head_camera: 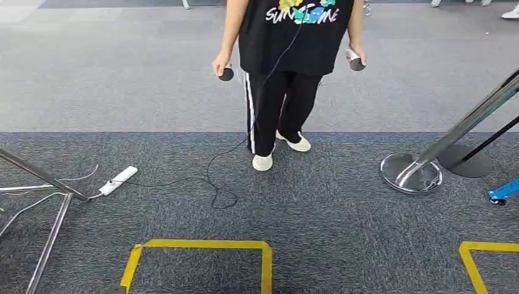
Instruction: Take the parts from the cabinet and place them on the table.
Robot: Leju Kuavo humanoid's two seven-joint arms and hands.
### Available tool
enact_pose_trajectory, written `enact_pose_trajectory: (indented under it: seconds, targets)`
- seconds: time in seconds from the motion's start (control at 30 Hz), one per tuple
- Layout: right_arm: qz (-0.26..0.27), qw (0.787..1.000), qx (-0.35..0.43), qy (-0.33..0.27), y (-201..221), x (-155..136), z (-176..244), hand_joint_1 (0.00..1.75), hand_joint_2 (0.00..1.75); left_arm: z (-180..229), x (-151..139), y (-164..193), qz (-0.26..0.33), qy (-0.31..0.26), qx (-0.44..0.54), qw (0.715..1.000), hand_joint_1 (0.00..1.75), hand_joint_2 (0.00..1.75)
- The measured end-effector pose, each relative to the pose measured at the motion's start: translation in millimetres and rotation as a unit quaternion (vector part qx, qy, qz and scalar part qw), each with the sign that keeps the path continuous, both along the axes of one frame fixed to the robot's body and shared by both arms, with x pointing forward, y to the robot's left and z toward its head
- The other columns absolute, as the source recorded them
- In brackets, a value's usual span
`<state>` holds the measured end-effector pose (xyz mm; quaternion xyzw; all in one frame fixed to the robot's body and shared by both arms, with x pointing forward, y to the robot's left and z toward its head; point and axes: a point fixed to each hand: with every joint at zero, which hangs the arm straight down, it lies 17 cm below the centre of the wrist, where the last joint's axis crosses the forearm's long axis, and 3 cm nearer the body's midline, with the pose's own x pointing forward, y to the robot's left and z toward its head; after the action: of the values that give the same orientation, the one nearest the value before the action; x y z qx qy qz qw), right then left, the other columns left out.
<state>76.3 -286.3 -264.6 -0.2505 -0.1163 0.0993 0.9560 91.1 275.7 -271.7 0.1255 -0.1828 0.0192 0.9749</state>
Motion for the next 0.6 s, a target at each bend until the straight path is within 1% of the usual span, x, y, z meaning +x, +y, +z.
enact_pose_trajectory:
  seconds: [0.17, 0.27, 0.47, 0.6]
  targets:
    - [-0.018, 1.000, 0.012, -0.023, 1.6, 4.5, 0.5, 0.00, 0.00, 0.4, 1.2, 1.1, 0.000, -0.003, 0.001, 1.000, 0.00, 0.00]
    - [-0.022, 0.999, 0.015, -0.025, 1.8, 4.5, 0.4, 0.00, 0.00, 0.5, 1.6, 0.9, 0.000, -0.004, 0.001, 1.000, 0.00, 0.00]
    - [0.002, 1.000, -0.020, -0.012, -7.8, 3.6, 3.6, 0.00, 0.00, 0.6, 2.2, 1.5, 0.000, -0.005, 0.000, 1.000, 0.00, 0.00]
    - [0.014, 0.999, -0.028, -0.009, -9.2, 5.7, 4.6, 0.00, 0.00, 0.6, 2.7, -0.3, 0.001, -0.004, -0.001, 1.000, 0.00, 0.00]
